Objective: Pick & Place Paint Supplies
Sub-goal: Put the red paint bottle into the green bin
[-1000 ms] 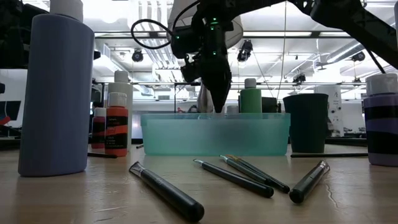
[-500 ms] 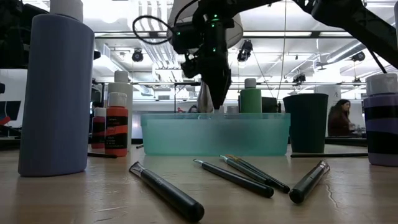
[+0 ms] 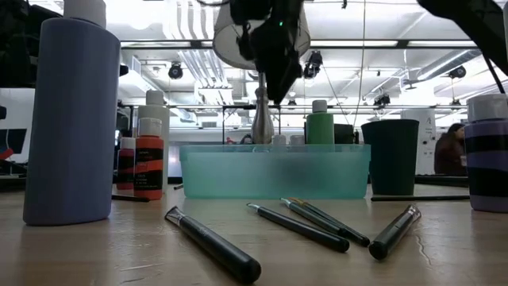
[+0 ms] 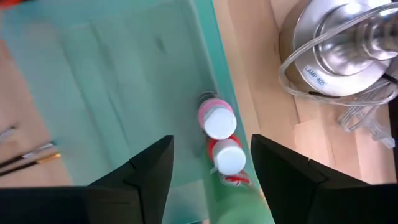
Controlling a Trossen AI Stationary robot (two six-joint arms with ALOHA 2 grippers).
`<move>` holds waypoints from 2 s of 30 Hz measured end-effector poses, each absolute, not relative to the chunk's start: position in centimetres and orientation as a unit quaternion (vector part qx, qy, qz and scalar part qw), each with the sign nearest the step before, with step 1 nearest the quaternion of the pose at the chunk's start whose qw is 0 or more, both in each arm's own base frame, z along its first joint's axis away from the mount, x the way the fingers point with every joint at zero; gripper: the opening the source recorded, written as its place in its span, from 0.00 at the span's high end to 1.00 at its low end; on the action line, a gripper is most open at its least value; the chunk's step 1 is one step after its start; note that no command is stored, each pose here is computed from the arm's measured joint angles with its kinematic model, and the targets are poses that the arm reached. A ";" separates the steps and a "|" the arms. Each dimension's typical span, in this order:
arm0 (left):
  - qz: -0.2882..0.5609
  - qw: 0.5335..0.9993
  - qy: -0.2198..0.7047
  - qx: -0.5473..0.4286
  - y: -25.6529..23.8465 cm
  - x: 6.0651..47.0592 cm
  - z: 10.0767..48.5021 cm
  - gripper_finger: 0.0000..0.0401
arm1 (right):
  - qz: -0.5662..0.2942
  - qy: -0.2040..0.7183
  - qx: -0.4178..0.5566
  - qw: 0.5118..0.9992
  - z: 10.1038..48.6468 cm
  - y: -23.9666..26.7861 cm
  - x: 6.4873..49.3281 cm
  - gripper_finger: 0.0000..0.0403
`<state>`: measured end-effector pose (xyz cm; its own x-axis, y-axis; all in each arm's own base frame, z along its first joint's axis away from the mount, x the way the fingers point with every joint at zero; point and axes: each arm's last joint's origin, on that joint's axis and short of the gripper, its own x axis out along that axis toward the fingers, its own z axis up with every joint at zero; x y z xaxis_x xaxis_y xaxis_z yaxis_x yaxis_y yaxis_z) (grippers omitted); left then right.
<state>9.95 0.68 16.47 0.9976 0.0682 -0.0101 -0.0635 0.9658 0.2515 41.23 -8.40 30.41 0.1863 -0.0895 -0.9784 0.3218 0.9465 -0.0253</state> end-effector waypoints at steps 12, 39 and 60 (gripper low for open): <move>0.033 0.991 0.009 0.127 0.7 9.9 16.5 0.96 | -0.134 0.564 0.123 0.806 36.8 -2.9 37.2 0.59; 0.033 0.991 0.009 0.127 0.7 9.9 16.5 0.96 | -0.186 0.368 0.216 0.885 42.9 3.5 17.2 0.97; 0.029 0.999 -0.015 0.006 0.7 9.9 16.9 0.96 | -0.174 0.335 0.226 0.898 43.7 2.7 14.6 0.87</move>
